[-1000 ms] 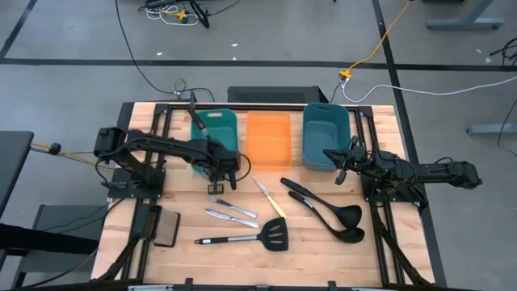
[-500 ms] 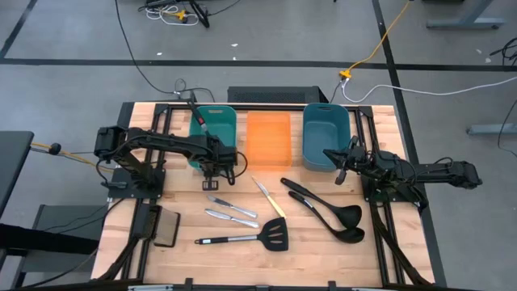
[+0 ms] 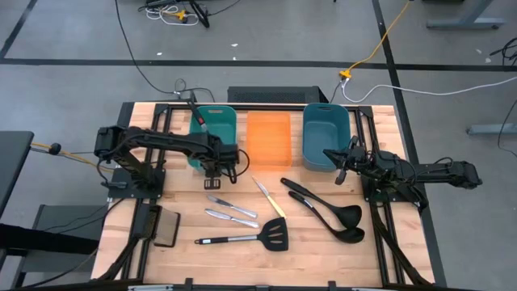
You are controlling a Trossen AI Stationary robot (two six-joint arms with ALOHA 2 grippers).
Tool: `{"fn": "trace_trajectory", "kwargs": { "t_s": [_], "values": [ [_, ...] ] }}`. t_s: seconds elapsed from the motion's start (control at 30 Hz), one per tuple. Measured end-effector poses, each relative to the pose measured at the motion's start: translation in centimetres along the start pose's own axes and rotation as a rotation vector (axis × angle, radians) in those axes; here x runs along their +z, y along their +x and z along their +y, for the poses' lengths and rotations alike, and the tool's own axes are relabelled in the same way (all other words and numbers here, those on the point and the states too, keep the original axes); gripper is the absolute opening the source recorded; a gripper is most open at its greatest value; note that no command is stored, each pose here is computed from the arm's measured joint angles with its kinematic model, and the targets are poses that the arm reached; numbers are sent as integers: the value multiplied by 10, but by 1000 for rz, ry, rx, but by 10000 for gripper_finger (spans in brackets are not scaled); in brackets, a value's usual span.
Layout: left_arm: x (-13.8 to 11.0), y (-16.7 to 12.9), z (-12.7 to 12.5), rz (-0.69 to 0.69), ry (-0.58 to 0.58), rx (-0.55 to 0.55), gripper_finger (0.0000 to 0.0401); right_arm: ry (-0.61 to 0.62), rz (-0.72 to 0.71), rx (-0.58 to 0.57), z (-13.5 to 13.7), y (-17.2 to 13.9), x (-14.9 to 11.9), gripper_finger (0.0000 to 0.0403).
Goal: Pick & Place Kitchen Items
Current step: Adjust the green bin, then put the yellow knife into the orange bin
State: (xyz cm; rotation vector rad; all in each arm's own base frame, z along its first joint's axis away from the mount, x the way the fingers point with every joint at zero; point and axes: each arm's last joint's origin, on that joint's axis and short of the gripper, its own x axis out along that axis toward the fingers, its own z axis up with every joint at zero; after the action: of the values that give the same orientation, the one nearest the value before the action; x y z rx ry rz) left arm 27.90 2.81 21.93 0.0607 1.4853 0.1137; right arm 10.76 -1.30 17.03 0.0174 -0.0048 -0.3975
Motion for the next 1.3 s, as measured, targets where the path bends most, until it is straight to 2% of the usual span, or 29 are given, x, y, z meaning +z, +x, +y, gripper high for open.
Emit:
{"fn": "trace_trajectory", "kwargs": {
  "t_s": [0.17, 0.23, 0.3, 0.4, 0.53, 0.6, 0.73, 0.83, 0.93, 1.0, 1.1, 1.3],
  "values": [
    [4, -27, -1, 26, -29, -71, 163, 0, 0, 0, 0, 0, 0, 11],
    [-2, -44, -4, 22, -43, -68, 171, 0, 0, 0, 0, 0, 0, 11],
    [-13, -65, -9, -33, -4, -38, 171, 0, 0, 0, 0, 0, 0, 11],
    [-40, -96, -16, -205, 23, -38, 156, 0, 0, 0, 0, 0, 0, 11],
    [-90, -124, -18, -604, -77, -82, 107, 1, -3, 1, 0, 0, 0, 11],
    [-116, -121, -19, -802, -122, -77, 75, 2, -5, 1, 0, 0, 1, 11],
    [-156, -90, -18, -1056, -198, -71, 14, 4, -11, 1, 0, 0, 1, 11],
    [-171, -62, -19, -1198, -259, -74, 7, 5, -14, 2, 0, 0, 1, 11],
    [-178, -43, -21, -1326, -262, -91, 5, 13, -18, 21, 1, 0, 2, 11],
    [-181, -33, -22, -1361, -267, -96, 4, 27, -30, 28, 1, 0, 3, 11],
    [-183, -21, -24, -1339, -219, -45, 4, 50, -56, 19, 1, 0, 6, 11],
    [-191, -29, -23, -1430, -178, 1, 2, 73, -117, 38, 1, -1, 12, 11]
  ]
}}
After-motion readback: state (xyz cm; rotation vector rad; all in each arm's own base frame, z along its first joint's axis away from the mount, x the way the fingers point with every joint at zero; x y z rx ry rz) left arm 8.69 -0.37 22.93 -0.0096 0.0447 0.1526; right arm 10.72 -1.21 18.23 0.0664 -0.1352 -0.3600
